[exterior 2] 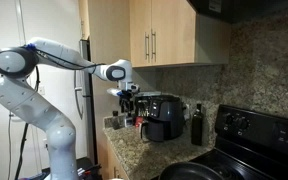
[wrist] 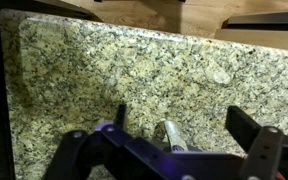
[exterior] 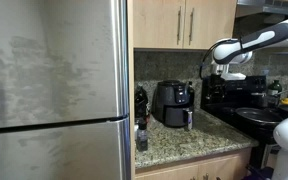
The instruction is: Open the right door of the top cabinet.
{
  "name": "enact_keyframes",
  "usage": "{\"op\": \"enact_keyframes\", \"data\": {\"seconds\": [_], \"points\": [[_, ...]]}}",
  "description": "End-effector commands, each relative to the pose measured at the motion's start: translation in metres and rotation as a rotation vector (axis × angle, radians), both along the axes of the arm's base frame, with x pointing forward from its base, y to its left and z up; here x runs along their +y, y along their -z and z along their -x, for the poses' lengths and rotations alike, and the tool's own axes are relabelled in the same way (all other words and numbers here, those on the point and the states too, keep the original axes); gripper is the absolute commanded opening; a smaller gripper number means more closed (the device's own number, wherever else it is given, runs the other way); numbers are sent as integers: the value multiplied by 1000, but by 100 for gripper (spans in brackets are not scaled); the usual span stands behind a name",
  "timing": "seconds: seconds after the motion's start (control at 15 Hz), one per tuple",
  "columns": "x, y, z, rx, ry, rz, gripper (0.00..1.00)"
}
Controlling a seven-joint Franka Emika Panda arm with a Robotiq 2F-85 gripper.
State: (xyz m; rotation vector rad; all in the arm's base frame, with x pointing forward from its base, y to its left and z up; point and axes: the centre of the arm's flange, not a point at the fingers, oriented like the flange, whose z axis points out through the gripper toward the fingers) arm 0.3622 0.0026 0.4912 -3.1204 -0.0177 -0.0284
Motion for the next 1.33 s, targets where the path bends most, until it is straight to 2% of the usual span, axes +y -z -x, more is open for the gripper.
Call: {"op": "enact_keyframes", "data": {"seconds": [0.0, 0.67, 0.73, 0.87, 1.07, 1.2, 1.27], "points": [[0, 0, 0, 0, 0, 0, 100], [0, 0, 0, 0, 0, 0, 100], [13, -20, -9, -47, 6, 30, 100], [35, -84, -11, -197, -4, 29, 100], [64, -158, 17, -357, -71, 82, 100], [89, -210, 44, -500, -66, 95, 100], [73, -174, 28, -422, -70, 66, 100]]}}
